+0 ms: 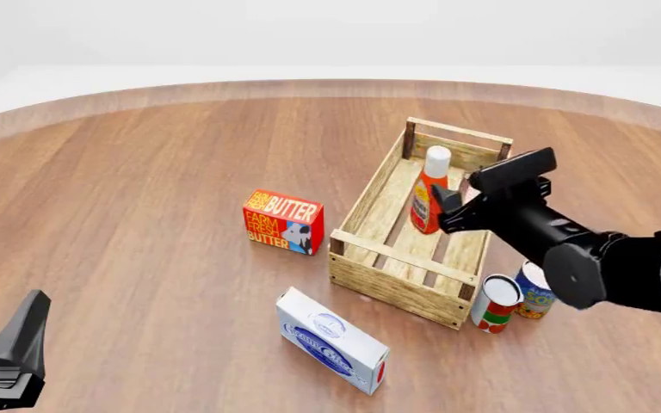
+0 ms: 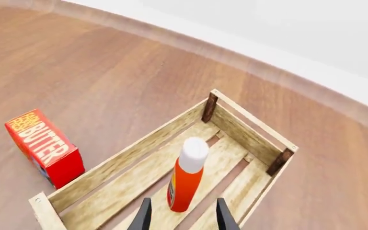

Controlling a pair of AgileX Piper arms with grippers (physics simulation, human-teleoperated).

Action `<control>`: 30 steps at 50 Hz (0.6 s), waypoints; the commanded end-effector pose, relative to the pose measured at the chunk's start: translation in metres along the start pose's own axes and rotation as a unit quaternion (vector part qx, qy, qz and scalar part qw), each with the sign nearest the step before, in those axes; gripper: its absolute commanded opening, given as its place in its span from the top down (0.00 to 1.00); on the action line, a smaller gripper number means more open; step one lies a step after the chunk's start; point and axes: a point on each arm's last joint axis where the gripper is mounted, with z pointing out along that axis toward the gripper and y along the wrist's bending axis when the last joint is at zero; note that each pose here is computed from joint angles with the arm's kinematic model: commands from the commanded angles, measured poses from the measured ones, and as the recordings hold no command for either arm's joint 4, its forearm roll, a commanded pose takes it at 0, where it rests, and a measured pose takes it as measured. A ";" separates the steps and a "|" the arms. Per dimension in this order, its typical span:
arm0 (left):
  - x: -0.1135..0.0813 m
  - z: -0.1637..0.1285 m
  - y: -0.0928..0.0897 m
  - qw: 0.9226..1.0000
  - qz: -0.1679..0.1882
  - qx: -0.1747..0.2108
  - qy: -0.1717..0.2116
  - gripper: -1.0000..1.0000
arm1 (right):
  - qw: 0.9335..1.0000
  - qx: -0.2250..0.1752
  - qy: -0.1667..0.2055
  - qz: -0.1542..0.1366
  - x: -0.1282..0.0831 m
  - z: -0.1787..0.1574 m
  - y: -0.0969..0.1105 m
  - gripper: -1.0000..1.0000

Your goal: Pick up the ketchup, and put it in the wooden tray.

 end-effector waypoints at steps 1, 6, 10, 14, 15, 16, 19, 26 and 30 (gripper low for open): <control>0.000 0.000 0.000 1.000 0.000 0.000 0.000 0.00 | 1.000 -0.003 -0.012 0.002 -0.004 -0.034 0.002 0.00; 0.000 0.000 0.000 1.000 0.000 0.000 0.000 0.00 | 1.000 -0.002 -0.009 0.007 0.001 -0.048 0.002 0.00; 0.000 0.000 0.000 1.000 0.000 0.000 0.000 0.00 | 1.000 0.003 -0.012 0.017 0.004 -0.066 0.000 0.00; 0.000 0.000 0.000 1.000 0.000 0.000 0.000 0.00 | 1.000 0.007 -0.015 0.023 0.006 -0.083 -0.001 0.00; 0.000 0.000 0.000 1.000 0.000 0.000 0.000 0.00 | 1.000 0.007 -0.017 0.024 0.007 -0.089 -0.001 0.00; 0.000 0.000 0.000 1.000 0.000 0.000 0.000 0.00 | 1.000 0.007 -0.017 0.024 0.007 -0.089 -0.001 0.00; 0.000 0.000 0.000 1.000 0.000 0.000 0.000 0.00 | 1.000 0.006 -0.017 0.023 0.010 -0.101 0.000 0.00; 0.000 0.000 0.000 1.000 0.000 0.000 0.000 0.00 | 0.999 0.004 -0.014 0.028 0.025 -0.125 0.004 0.00; 0.000 0.000 0.000 1.000 0.000 0.000 0.000 0.00 | 0.999 0.009 -0.010 0.038 0.045 -0.142 0.006 0.00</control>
